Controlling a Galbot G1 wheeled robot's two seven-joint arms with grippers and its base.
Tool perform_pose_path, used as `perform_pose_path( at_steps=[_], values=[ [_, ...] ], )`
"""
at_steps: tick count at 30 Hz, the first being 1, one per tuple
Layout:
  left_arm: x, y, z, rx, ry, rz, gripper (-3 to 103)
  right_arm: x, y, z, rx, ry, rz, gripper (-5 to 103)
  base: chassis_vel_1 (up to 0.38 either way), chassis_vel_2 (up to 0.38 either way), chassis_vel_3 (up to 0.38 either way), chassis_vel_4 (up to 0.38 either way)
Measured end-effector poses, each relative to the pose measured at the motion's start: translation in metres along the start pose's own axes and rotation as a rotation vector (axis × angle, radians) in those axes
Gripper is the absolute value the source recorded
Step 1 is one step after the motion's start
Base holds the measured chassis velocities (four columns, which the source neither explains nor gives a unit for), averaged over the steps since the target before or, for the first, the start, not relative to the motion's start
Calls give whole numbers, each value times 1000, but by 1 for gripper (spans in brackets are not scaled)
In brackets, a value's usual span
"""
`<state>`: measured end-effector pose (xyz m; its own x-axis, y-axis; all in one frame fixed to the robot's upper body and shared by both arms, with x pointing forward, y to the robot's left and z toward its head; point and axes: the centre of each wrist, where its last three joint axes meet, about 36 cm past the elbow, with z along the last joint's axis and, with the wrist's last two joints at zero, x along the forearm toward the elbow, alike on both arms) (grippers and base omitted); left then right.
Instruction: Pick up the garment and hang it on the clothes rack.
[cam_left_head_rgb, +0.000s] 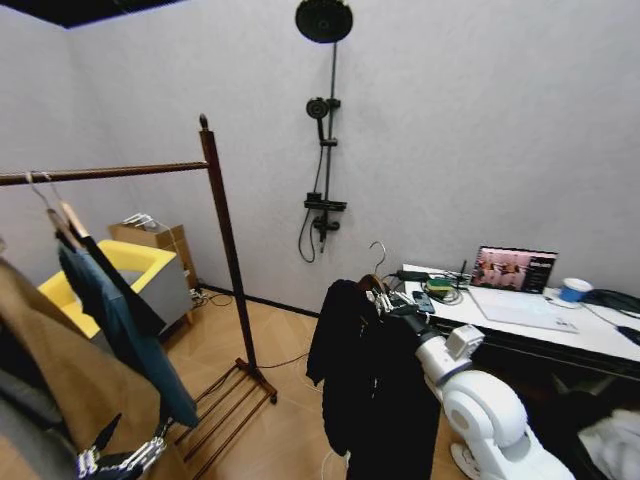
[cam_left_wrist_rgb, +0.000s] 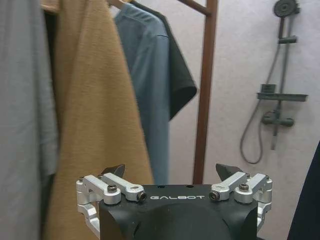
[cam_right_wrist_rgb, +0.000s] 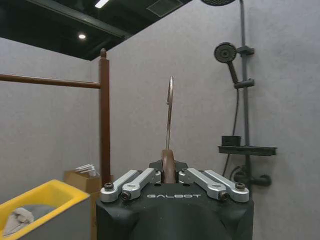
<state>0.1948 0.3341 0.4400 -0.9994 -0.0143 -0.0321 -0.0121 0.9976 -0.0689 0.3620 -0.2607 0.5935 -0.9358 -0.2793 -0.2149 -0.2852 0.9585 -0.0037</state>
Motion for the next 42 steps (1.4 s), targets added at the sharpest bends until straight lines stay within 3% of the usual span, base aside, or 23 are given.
perform_pose_path(
  at_steps=[10, 28, 42],
  values=[
    [0, 0, 0, 0, 0, 0, 100, 8, 9, -4, -2, -9, -27, 10, 57, 202, 198, 40],
    [0, 0, 0, 0, 0, 0, 100, 3, 5, -3, -9, -13, -18, 10, 54, 196, 203, 50],
    [0, 0, 0, 0, 0, 0, 100, -6, 0, -36, 45, -70, -52, 10, 12, 175, 186, 21]
  ],
)
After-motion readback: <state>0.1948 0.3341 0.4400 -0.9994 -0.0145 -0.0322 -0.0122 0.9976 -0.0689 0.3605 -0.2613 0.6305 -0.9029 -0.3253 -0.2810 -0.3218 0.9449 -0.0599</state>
